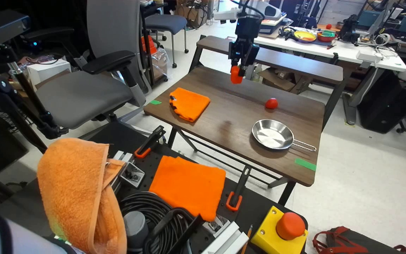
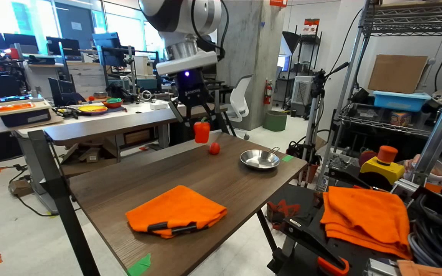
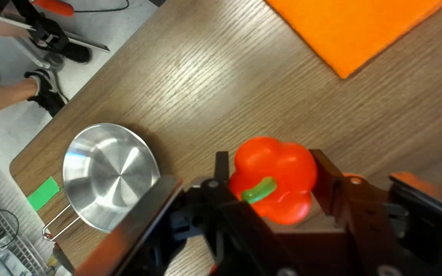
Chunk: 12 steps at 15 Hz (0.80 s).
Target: Move the bell pepper
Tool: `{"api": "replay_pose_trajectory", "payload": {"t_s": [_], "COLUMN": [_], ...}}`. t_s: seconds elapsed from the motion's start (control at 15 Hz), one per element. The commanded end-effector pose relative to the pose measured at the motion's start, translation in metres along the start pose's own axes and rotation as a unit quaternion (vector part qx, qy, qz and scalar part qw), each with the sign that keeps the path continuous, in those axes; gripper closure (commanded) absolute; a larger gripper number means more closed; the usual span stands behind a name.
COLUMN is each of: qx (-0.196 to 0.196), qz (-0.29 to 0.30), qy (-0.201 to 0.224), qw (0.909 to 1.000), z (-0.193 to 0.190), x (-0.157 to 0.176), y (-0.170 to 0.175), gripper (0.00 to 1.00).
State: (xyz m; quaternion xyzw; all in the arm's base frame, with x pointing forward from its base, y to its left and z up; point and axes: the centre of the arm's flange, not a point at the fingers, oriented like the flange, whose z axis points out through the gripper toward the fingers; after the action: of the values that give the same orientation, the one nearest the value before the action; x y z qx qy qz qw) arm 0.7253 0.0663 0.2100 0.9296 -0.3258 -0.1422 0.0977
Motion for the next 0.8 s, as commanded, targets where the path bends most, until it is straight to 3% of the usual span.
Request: {"api": "replay_pose_trajectory", "payload": {"t_s": [0.0, 0.73], "qx": [0.015, -0.016], "qz": [0.051, 0.144], "qy": [-0.016, -0.015], "qw": [0.9985, 0.9894], "z": [-0.028, 0.03], "x": [0.045, 0.095], "y": [-0.025, -0.063], "gripper": [0.73, 0.73]}}
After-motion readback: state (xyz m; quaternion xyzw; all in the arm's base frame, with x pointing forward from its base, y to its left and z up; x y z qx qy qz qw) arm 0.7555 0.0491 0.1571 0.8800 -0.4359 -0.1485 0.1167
